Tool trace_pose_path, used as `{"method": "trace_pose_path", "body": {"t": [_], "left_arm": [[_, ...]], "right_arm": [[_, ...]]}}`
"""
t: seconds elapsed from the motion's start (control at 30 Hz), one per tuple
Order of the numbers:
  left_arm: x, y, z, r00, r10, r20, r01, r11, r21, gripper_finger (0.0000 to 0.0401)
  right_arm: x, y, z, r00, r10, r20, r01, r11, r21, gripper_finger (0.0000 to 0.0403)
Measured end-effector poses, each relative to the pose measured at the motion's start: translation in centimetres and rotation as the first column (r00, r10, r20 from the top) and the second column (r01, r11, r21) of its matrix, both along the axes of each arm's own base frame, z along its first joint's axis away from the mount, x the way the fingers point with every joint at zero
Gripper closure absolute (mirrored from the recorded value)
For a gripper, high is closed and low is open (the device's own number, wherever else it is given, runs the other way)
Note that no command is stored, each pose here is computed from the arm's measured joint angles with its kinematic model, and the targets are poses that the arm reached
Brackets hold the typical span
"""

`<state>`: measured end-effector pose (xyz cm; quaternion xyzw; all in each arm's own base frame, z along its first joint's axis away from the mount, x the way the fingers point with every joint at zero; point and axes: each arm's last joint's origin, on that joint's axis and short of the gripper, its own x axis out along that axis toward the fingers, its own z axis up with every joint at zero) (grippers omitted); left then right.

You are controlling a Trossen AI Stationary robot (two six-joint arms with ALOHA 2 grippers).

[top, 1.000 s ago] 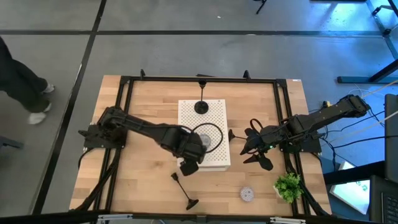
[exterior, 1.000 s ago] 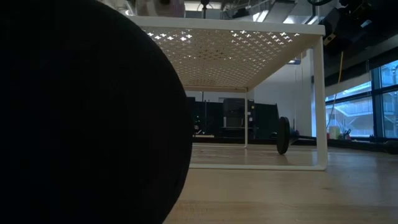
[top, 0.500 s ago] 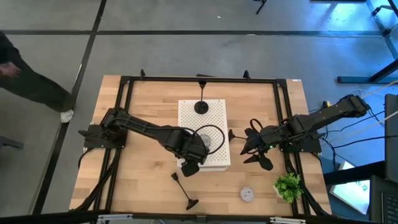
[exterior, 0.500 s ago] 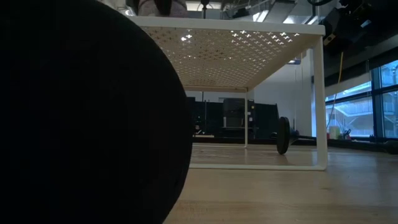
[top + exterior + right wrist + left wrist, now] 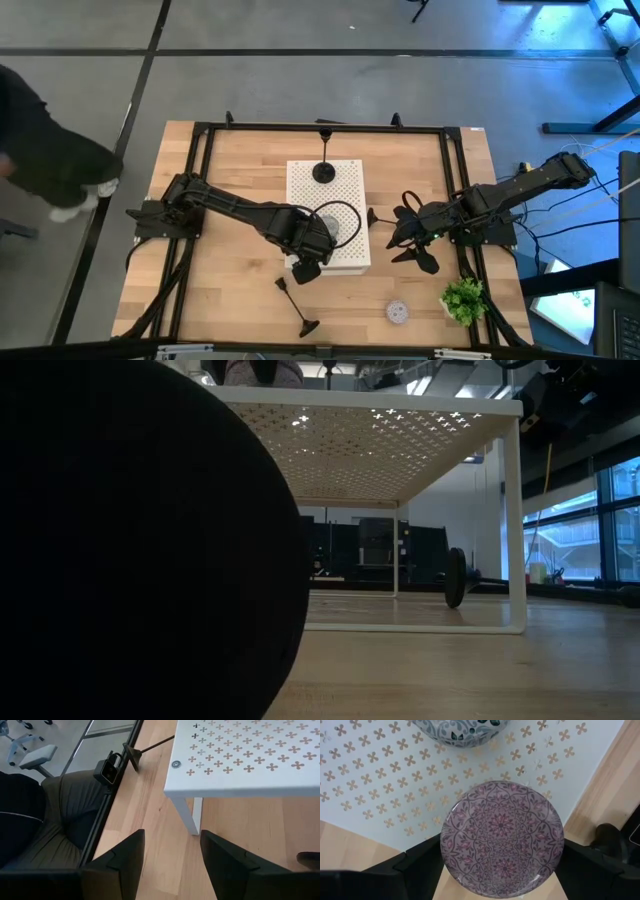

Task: Pick & Place candle stick holders
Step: Put the left pink patterned scented candle on the shelf

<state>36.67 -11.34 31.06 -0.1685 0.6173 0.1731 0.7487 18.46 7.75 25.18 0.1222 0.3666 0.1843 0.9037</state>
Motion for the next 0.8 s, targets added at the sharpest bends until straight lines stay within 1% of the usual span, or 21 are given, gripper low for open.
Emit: {"method": "trace_pose_path", "body": {"t": [0.5,0.8], "left_arm": [[-0.06,-0.19,0.0,1.0,0.013,0.0,-0.013,1.0,-0.005,0.0065],[-0.08,-0.21,0.02,1.0,0.028,-0.002,-0.028,0.999,-0.016,0.0028]], "right_arm": [[0.0,0.0,-0.01,1.0,0.0,0.0,0.0,1.0,0.0,0.0208],[0.0,0.0,-0.01,1.0,0.001,0.0,-0.001,1.0,0.0,0.0208]]}}
